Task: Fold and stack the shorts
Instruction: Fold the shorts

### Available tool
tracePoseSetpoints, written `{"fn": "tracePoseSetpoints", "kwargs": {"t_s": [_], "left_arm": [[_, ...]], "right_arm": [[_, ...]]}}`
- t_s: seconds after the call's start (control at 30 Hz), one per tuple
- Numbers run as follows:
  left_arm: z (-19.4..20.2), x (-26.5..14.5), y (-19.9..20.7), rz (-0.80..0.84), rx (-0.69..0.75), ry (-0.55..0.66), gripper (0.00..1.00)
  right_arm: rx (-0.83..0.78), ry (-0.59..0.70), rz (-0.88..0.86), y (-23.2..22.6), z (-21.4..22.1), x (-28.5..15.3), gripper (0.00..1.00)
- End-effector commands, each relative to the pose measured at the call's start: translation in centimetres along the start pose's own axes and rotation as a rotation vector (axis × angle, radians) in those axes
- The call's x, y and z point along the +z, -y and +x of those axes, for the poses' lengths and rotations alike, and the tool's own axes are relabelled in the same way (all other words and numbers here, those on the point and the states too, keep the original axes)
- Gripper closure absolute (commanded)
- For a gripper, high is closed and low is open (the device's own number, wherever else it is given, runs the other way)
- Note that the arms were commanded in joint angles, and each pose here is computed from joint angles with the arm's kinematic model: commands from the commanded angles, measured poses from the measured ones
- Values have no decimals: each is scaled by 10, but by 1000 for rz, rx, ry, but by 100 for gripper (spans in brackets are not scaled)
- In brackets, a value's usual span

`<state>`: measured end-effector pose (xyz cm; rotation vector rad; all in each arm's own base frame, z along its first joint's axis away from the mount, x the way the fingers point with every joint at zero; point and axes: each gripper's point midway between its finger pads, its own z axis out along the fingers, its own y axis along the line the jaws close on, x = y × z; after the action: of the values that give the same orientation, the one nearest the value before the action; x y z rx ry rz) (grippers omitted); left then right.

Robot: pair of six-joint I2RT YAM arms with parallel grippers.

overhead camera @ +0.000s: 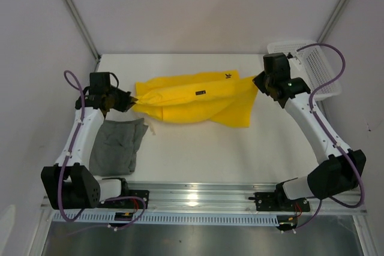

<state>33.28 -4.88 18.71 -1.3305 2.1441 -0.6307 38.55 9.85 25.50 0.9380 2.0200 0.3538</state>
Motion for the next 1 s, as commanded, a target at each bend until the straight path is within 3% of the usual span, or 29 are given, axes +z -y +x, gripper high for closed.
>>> {"fn": "tracePoseSetpoints", "kwargs": {"t_s": [0.0,0.4,0.57,0.97], "left_arm": [[-25,-10,39,112,-26,25,100],[-66,36,78,119,-111,-28,100],[-78,61,74,91,-152,-52,100],[-102,104,81,127,-211,-112,100]], "right_arm": [[2,46,-90,-37,-28,3,100],[18,-20,-54,-64,-21,92,100],[-19,-50,-63,-83,-16,124,100],[-41,20,-123,-123,-37,148,100]]}}
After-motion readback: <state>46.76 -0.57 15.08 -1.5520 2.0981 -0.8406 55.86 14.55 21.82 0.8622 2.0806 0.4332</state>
